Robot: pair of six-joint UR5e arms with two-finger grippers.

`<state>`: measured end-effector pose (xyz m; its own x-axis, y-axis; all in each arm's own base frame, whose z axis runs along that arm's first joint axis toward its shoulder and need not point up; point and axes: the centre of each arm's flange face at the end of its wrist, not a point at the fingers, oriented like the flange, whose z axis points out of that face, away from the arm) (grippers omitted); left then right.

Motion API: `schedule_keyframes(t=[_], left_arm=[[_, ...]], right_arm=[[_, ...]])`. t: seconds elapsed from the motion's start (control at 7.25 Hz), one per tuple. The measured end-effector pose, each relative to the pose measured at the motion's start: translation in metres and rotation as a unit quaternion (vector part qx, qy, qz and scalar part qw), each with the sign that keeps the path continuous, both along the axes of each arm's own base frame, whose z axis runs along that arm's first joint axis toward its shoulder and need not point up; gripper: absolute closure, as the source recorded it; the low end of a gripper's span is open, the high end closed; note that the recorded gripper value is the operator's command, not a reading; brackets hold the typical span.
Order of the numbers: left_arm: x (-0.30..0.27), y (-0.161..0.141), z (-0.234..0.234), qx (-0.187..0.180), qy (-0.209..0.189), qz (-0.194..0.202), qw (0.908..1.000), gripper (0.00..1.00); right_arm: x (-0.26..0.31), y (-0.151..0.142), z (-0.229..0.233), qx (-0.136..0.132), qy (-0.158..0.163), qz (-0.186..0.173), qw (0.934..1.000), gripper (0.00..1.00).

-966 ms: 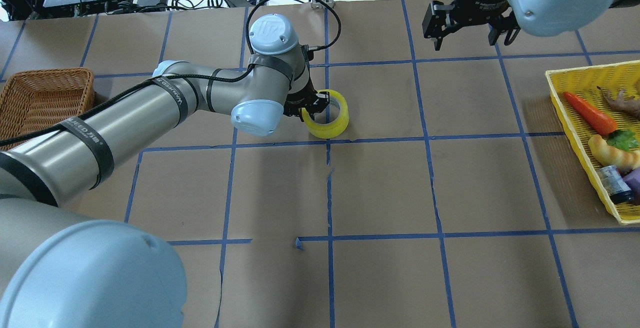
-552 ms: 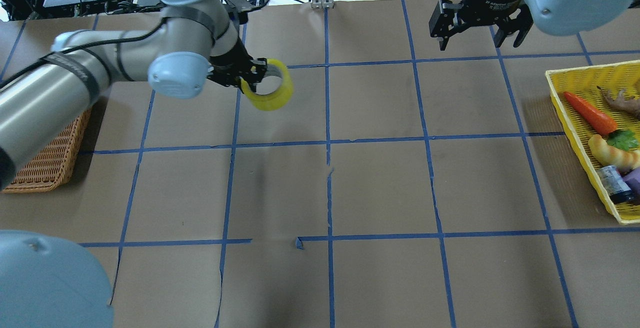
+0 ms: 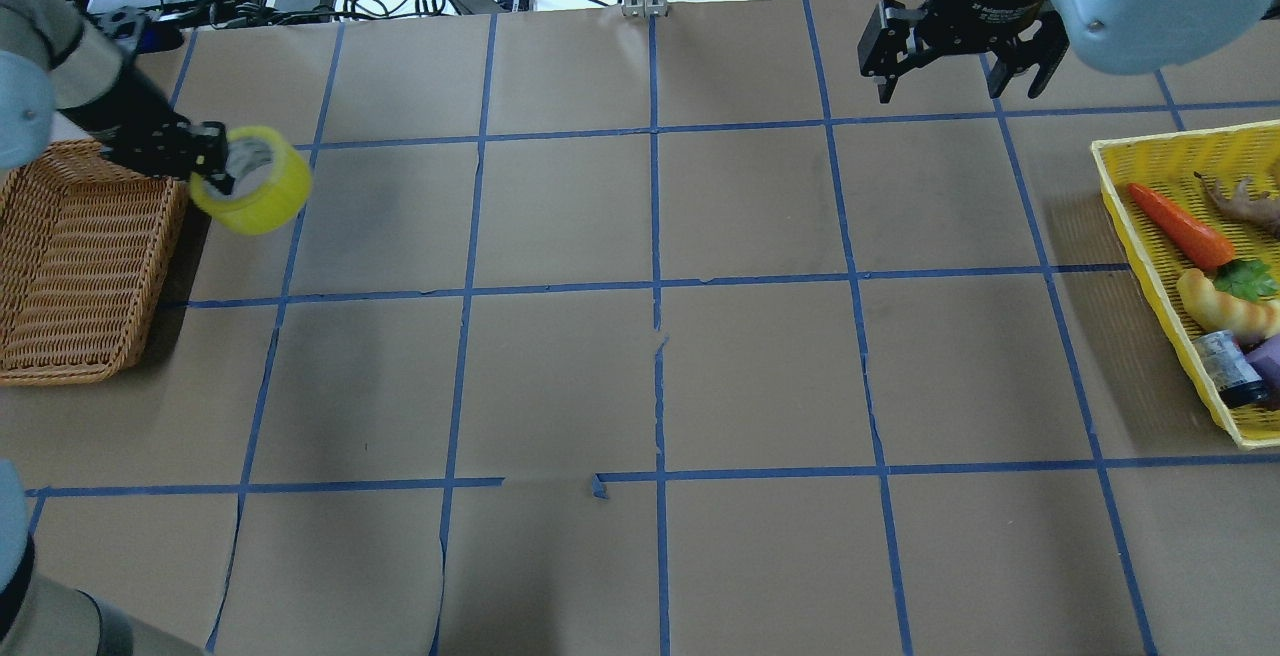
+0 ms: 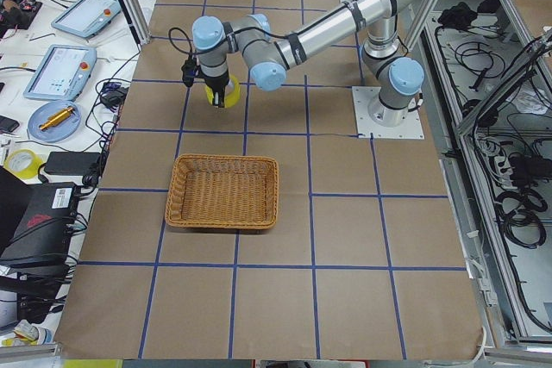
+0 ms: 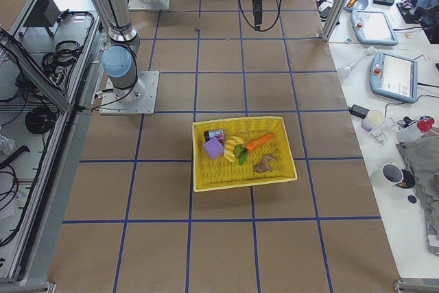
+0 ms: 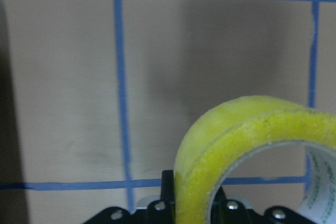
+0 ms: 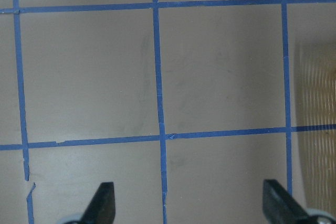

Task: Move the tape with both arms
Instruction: 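Carry the tape roll with the left gripper into the wicker basket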

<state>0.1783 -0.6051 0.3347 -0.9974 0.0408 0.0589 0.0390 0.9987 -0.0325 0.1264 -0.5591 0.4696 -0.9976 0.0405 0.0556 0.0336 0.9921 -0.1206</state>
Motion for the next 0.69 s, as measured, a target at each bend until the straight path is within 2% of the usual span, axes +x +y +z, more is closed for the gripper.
schedule_keyframes(t=[0.28,0.55,0.69], left_arm=[[0.117,0.020,0.007,-0.009,-0.028,-0.043,0.9986,0.98],[0.174,0.024,-0.010,-0.012,-0.038,-0.065,0.9971,0.98],[0.193,0.026,-0.029,-0.009,-0.033,-0.068,0.9971,0.86]], right_arm=[[0.001,0.002,0.001,-0.003,0.000,0.000,1.0000,0.00],[0.001,0.003,0.001,-0.002,0.001,-0.001,1.0000,0.00],[0.001,0.003,0.001,-0.001,0.001,-0.002,1.0000,0.00]])
